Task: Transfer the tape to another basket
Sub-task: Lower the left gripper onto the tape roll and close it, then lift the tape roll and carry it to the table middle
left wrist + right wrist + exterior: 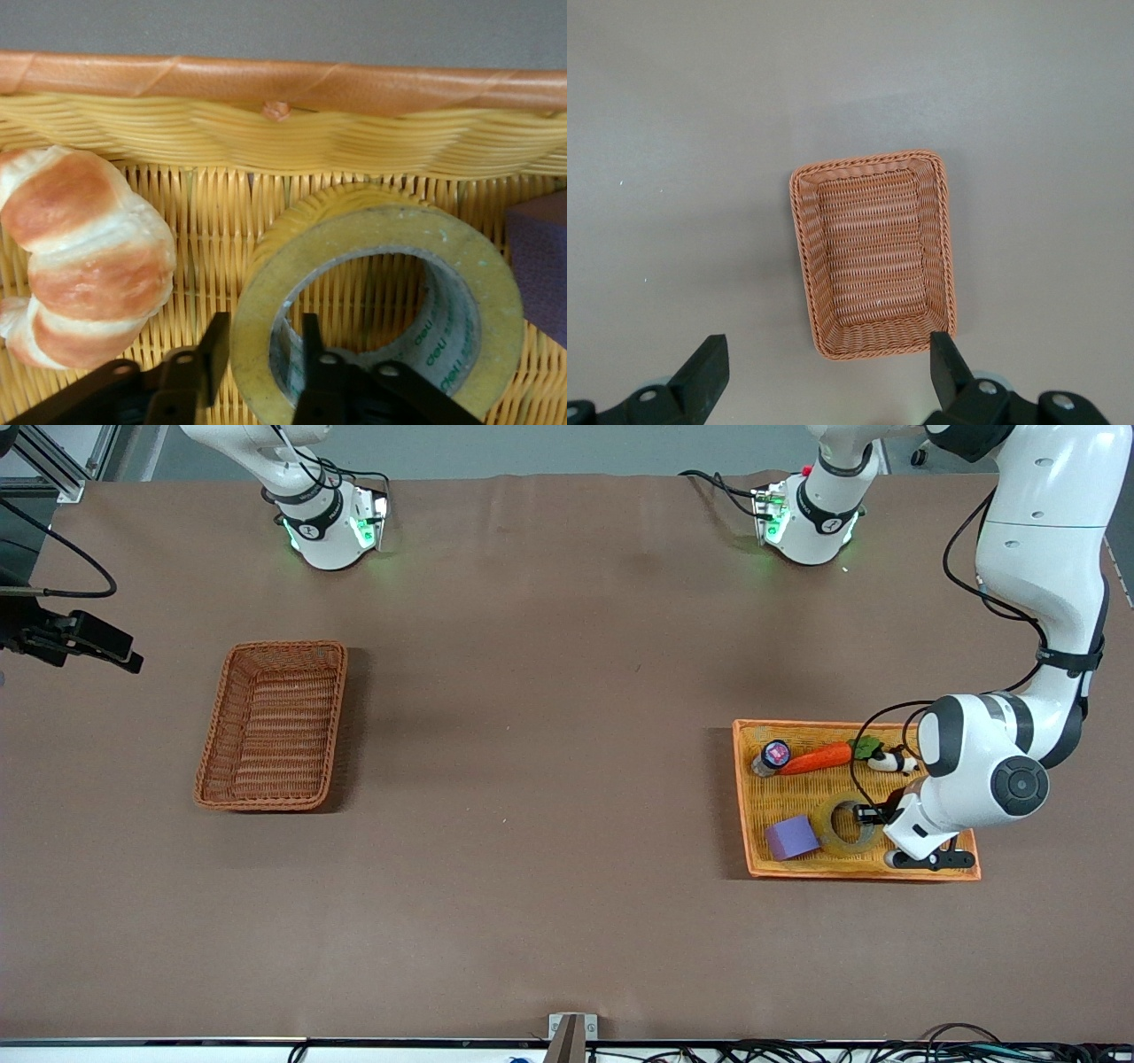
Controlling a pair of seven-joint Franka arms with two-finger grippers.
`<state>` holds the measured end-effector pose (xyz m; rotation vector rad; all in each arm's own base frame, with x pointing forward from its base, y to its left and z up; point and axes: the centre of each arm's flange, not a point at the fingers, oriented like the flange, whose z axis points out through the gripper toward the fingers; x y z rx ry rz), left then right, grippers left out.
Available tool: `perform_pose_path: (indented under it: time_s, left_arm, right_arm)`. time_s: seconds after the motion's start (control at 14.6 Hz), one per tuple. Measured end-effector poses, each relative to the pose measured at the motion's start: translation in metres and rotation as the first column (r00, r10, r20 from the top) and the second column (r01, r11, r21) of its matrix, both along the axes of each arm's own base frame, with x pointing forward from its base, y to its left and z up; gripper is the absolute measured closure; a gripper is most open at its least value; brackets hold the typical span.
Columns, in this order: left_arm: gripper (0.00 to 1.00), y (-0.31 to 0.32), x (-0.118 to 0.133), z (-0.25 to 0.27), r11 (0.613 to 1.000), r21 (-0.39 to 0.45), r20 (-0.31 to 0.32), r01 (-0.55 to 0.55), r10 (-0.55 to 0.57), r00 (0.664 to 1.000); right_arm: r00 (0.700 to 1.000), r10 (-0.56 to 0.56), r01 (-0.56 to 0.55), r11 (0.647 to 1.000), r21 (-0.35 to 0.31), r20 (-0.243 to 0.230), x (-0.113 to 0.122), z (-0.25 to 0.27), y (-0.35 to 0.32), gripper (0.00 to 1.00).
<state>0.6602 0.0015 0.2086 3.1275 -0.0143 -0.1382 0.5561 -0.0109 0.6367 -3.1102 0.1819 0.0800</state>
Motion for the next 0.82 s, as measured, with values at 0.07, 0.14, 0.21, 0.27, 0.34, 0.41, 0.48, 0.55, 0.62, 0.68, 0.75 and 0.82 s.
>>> perform_pose_path:
  time_s: [0.07, 0.14, 0.21, 0.27, 0.34, 0.41, 0.48, 0.55, 0.62, 0.68, 0.75, 0.82]
  left_arm:
    - [0.78, 0.001, 0.002, 0.002, 1.0, 0.001, 0.005, 0.002, -0.002, 1.0]
    - [0.79, 0.002, 0.004, 0.007, 1.0, 0.002, 0.015, 0.003, -0.003, 1.0]
    - [0.79, 0.004, 0.008, 0.018, 1.0, 0.003, 0.032, 0.001, -0.001, 0.999]
    - [0.79, 0.005, 0.012, 0.035, 1.0, 0.006, 0.048, 0.0, 0.0, 0.999]
    - [0.79, 0.004, 0.014, 0.06, 1.0, 0.01, 0.058, 0.001, -0.002, 0.998]
    - [0.79, 0.0, 0.015, 0.089, 1.0, 0.013, 0.065, 0.008, -0.008, 0.998]
    - [0.79, -0.011, 0.013, 0.12, 1.0, 0.012, 0.071, 0.024, -0.024, 0.997]
    - [0.79, -0.03, 0.008, 0.149, 0.999, 0.006, 0.072, 0.049, -0.05, 0.996]
    - [0.79, -0.054, 0.001, 0.172, 0.998, -0.002, 0.066, 0.068, -0.068, 0.996]
    - [0.79, -0.084, -0.006, 0.186, 0.997, -0.012, 0.053, 0.078, -0.077, 0.996]
    - [0.79, -0.116, -0.014, 0.192, 0.996, -0.024, 0.037, 0.084, -0.083, 0.996]
    - [0.79, -0.151, -0.023, 0.192, 0.996, -0.037, 0.023, 0.082, -0.081, 0.996]
  right_arm:
    - [1.0, 0.0, 0.0, 1.0, 0.0, 0.0, 0.0, 0.0, 0.0, 0.0]
    - [1.0, 0.0, 0.0, 1.0, 0.0, 0.0, 0.0, 0.0, 0.0, 0.0]
    - [1.0, 0.0, 0.0, 1.0, 0.0, 0.0, 0.0, 0.0, 0.0, 0.0]
    - [1.0, 0.0, 0.0, 1.0, 0.0, 0.0, 0.0, 0.0, 0.0, 0.0]
    - [1.0, 0.0, 0.0, 1.0, 0.0, 0.0, 0.0, 0.0, 0.0, 0.0]
    - [1.0, 0.0, 0.0, 1.0, 0.0, 0.0, 0.0, 0.0, 0.0, 0.0]
    - [1.0, 0.0, 0.0, 1.0, 0.0, 0.0, 0.0, 0.0, 0.0, 0.0]
    - [1.0, -0.001, 0.001, 1.0, 0.0, 0.0, 0.0, 0.0, 0.0, 0.0]
    - [1.0, -0.001, 0.001, 1.0, 0.0, 0.0, 0.0, 0.0, 0.0, 0.0]
    - [1.0, -0.001, 0.001, 1.0, 0.0, 0.0, 0.0, 0.0, 0.0, 0.0]
    - [1.0, -0.001, 0.001, 1.0, 0.0, 0.0, 0.0, 0.0, 0.0, 0.0]
    - [1.0, -0.001, 0.001, 1.0, 0.0, 0.0, 0.0, 0.0, -0.001, 0.0]
